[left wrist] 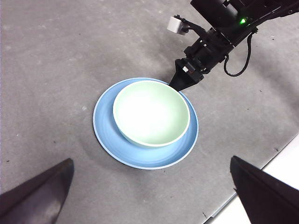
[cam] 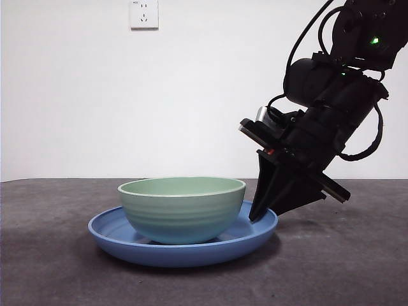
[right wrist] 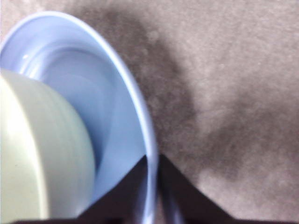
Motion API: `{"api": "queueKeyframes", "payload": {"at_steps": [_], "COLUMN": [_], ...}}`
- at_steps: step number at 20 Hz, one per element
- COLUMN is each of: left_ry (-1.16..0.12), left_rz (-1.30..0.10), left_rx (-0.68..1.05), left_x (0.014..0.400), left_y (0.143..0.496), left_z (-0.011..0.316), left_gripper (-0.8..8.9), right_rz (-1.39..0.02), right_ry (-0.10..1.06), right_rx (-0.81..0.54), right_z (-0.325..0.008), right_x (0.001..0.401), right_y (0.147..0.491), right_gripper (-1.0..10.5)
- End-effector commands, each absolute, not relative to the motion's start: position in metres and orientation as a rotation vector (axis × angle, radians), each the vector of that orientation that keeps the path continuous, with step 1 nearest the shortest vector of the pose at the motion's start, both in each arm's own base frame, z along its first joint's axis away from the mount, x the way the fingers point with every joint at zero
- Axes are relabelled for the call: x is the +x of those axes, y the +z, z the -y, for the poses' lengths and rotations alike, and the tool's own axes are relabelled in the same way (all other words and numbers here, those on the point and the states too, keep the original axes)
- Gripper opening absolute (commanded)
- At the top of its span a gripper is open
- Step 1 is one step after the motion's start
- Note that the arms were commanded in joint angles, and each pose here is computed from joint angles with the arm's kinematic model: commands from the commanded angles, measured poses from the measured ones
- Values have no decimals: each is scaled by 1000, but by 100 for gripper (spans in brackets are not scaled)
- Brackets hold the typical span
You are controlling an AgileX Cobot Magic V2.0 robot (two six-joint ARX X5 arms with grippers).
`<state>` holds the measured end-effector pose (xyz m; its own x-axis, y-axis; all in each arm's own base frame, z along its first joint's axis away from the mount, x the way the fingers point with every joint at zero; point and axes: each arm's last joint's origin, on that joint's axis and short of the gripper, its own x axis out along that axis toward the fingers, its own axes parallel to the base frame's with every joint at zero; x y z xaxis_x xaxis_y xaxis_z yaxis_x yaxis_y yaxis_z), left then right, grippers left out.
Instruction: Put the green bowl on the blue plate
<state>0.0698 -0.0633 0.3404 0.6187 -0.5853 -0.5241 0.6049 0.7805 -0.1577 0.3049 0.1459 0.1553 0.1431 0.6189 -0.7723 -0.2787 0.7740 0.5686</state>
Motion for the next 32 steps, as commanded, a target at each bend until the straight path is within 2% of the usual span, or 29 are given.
{"api": "queueKeyframes", "payload": {"at_steps": [1,3,8,14,17,21,24,27,32], "left_ry": [-690,-690,-690,-690,-690,-690,-690,-690,-690], "left_rz": [-577,-577,-577,-577,-577,-577,-576,-576,-576], "left_rx": [34,34,34,34,34,34,34,34,34], "left_x": [70,70,70,70,70,70,70,70,70], "left_y": [344,344,344,344,344,344,344,344,344], "left_z": [64,64,64,64,64,64,64,64,64], "left_gripper": [604,604,604,604,604,604,604,604,603], "right_rz": [-1256,-1250,-1188,-1062,-992,-928,-922,-956,-874], "right_ry": [673,670,585,551,532,516,502,509,530], "right_rx": [325,328,307,327,285,169,44,10,17], "right_z": [-150,-149,-130,-96,-84,-68,-55,-46,-41], "right_x": [309,310,313,288,254,200,162,132,110], "right_y": [157,160,184,246,284,320,332,336,346], "right_gripper": [195,253,259,456,580,592,591,591,591]}}
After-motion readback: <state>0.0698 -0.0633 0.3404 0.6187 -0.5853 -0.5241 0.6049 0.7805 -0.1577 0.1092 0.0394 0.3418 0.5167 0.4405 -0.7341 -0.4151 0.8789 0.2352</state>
